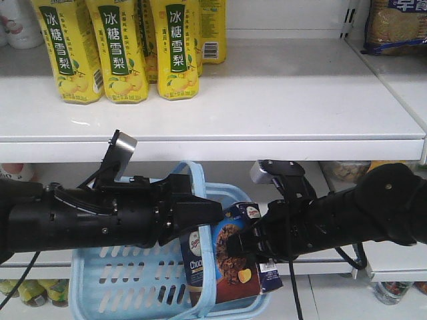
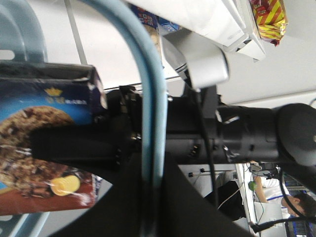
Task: Left arm holds basket, right arm returns cookies
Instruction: 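Lift both cookie boxes out of the basket with the right gripper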
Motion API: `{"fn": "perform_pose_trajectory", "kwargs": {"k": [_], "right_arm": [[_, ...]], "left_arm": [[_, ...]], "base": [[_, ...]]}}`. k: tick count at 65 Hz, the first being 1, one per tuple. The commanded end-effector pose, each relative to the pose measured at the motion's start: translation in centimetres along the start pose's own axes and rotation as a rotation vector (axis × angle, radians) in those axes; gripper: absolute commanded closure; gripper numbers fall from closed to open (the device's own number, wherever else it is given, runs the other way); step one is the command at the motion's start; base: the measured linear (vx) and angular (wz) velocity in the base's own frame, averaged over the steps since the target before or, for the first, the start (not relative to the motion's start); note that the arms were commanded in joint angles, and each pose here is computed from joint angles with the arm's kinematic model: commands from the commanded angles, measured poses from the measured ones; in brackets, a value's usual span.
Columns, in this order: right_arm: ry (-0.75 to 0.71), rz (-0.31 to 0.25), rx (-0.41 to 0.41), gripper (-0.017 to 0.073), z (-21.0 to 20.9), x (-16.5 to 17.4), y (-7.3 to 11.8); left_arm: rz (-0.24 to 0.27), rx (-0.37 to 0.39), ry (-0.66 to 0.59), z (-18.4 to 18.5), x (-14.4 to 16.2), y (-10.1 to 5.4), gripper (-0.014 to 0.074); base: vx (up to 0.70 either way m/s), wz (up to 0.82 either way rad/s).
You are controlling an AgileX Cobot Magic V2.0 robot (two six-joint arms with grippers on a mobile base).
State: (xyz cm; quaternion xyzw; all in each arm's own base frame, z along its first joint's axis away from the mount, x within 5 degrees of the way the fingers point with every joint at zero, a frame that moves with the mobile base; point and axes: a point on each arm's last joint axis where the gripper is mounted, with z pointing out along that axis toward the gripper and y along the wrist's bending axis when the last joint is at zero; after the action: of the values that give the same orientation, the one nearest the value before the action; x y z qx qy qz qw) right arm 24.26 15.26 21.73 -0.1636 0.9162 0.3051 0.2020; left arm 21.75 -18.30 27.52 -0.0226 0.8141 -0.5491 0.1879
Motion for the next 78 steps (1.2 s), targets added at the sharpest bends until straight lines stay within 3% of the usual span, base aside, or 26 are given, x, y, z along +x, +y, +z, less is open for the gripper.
{"fn": "perform_pose_trajectory", "kwargs": {"k": [1, 19, 38, 53, 78], "right_arm": [[-0.132, -0.014, 0.005, 0.0396, -2.8, -1.6, 1.3], [-0.198, -0.079, 0.006, 0.0395, -6.6, -1.1, 3.1], [-0.321, -0.206, 0.102, 0.0391, -12.4, 0.6, 4.9], [-0.477, -0.238, 0.192, 0.0391, -17.8, 1.7, 6.4], [-0.727, -0.326, 0.231, 0.0391, -25.0, -1.4, 10.1]], "left_arm": [[-0.026, 0.116, -0.062, -0.9, -0.8, -2.5, 0.0599], [-0.026, 0.116, -0.062, -0.9, -0.8, -2.5, 0.0599], [-0.026, 0.116, -0.062, -0.9, -0.8, -2.5, 0.0599], [-0.026, 0.116, -0.062, -0.9, -0.8, -2.5, 0.0599], [-0.026, 0.116, -0.062, -0.9, -0.8, -2.5, 0.0599]], "base": [[0.0, 0.0], [0.0, 0.0], [0.0, 0.0], [0.0, 0.0], [0.0, 0.0]]}}
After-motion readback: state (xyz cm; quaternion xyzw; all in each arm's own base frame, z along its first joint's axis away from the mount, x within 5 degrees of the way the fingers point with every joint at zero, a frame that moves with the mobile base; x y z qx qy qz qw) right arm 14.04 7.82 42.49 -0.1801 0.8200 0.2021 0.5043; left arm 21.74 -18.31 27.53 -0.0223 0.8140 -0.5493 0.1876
